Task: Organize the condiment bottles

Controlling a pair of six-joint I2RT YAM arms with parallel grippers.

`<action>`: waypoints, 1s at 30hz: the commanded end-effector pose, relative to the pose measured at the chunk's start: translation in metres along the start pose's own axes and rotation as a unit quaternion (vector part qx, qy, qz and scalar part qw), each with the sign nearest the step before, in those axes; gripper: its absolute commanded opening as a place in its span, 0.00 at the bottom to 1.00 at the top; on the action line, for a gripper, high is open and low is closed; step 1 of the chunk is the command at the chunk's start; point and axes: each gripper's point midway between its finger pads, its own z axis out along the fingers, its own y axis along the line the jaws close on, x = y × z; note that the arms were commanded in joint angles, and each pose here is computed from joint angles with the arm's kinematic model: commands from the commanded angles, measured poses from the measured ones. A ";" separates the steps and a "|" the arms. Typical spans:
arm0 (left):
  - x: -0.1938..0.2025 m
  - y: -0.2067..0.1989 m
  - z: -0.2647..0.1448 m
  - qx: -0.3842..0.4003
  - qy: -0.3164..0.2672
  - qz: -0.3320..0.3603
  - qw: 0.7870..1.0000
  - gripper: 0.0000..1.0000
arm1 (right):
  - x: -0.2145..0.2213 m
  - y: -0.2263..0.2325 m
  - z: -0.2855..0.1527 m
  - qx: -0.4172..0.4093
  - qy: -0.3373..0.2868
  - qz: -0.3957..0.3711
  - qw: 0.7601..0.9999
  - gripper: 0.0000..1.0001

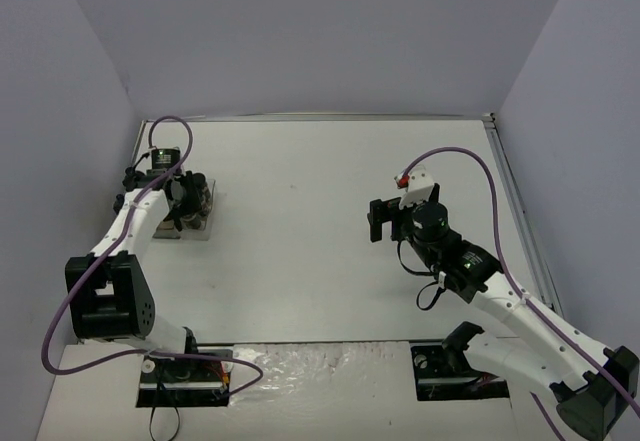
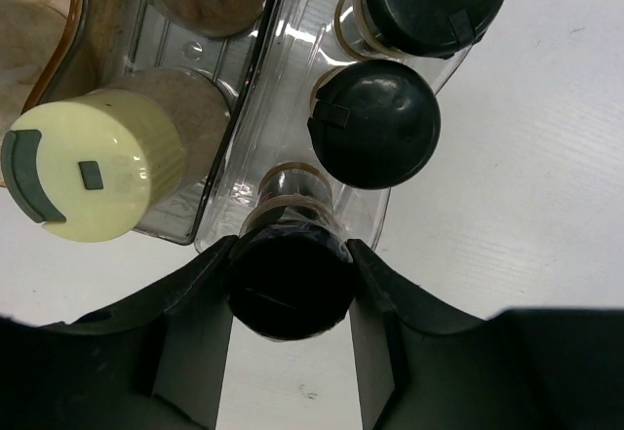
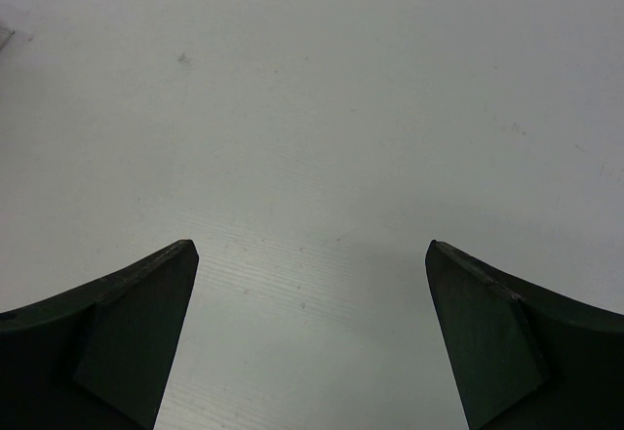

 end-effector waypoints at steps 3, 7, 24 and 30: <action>-0.015 -0.009 -0.007 0.007 -0.037 0.000 0.999 0.41 | -0.016 -0.004 0.003 0.015 -0.029 0.011 0.999 1.00; -0.003 -0.020 -0.005 -0.002 -0.020 0.028 0.999 0.47 | -0.016 -0.004 0.003 0.016 -0.028 0.011 0.999 1.00; -0.012 -0.013 -0.023 -0.022 -0.029 0.015 0.999 0.75 | -0.026 -0.005 -0.006 0.010 -0.048 0.018 0.999 1.00; -0.027 -0.016 -0.059 0.002 -0.067 0.007 0.998 0.86 | -0.041 -0.005 -0.013 0.009 -0.063 0.025 0.998 1.00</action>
